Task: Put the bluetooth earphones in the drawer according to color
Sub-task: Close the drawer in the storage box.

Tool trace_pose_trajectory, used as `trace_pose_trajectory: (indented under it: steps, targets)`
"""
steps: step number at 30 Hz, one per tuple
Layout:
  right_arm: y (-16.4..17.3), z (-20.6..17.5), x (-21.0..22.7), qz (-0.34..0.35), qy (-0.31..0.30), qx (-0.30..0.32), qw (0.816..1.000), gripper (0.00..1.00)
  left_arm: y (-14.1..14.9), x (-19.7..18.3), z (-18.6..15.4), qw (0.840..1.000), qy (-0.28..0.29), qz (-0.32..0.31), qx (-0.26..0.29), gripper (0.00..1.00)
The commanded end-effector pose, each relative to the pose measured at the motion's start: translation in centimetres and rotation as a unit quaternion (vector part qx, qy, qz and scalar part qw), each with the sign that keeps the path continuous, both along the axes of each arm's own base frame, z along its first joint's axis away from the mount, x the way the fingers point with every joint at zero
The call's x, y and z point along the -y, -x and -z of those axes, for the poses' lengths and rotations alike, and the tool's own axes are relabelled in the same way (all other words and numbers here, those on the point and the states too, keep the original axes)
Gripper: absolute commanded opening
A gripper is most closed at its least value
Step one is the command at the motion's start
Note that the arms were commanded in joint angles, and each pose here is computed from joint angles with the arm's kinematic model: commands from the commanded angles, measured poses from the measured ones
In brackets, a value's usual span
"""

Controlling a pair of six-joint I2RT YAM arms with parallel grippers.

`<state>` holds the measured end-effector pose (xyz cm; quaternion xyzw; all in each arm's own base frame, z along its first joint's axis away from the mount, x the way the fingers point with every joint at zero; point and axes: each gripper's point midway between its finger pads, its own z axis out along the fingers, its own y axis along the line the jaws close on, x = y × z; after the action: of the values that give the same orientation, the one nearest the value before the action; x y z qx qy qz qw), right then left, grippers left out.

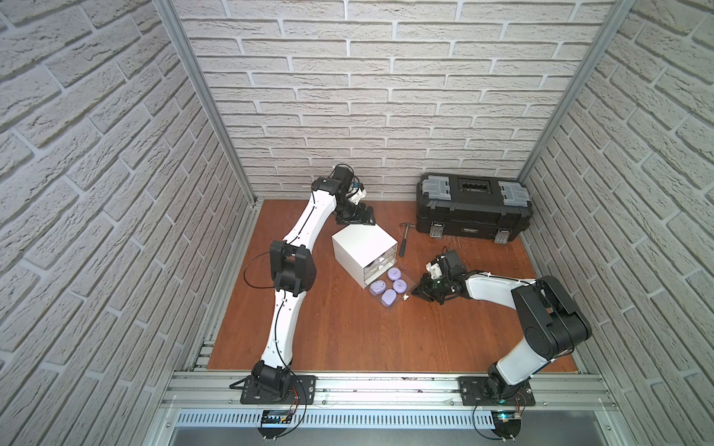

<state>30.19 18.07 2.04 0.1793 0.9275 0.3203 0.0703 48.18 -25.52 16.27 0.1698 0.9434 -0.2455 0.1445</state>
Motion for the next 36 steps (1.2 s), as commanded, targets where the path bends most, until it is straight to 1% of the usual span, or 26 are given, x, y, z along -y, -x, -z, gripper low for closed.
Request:
trace_pose_trajectory:
  steps: [1, 6, 10, 23, 31, 36]
  targets:
    - [-1.3, -1.6, -1.7, -0.008, -0.015, 0.029, 0.999, 0.03, 1.9, 1.2, 0.5, 0.999, 0.003, 0.022, -0.024, 0.90]
    - [-1.2, -1.7, -3.7, -0.020, -0.026, 0.026, 0.999, 0.03, 2.4, 1.2, 1.0, 0.999, -0.005, 0.021, -0.030, 0.90]
    - [-1.6, -1.9, -4.4, -0.024, -0.024, 0.031, 0.999, 0.03, 2.7, 1.1, 1.0, 0.999, -0.005, 0.022, -0.030, 0.90]
    - [-4.6, -2.3, -6.3, -0.024, -0.023, 0.041, 0.999, 0.03, 4.0, 2.3, 1.1, 0.999, -0.004, 0.038, -0.035, 0.88]
    - [-6.0, -2.1, -7.7, -0.024, -0.026, 0.044, 0.998, 0.03, 4.9, 3.3, 1.4, 0.998, -0.007, 0.050, -0.038, 0.88]
    - [-6.7, -1.9, -8.4, -0.023, -0.027, 0.046, 0.998, 0.03, 5.1, 3.2, 1.4, 0.998, -0.010, 0.050, -0.041, 0.87]
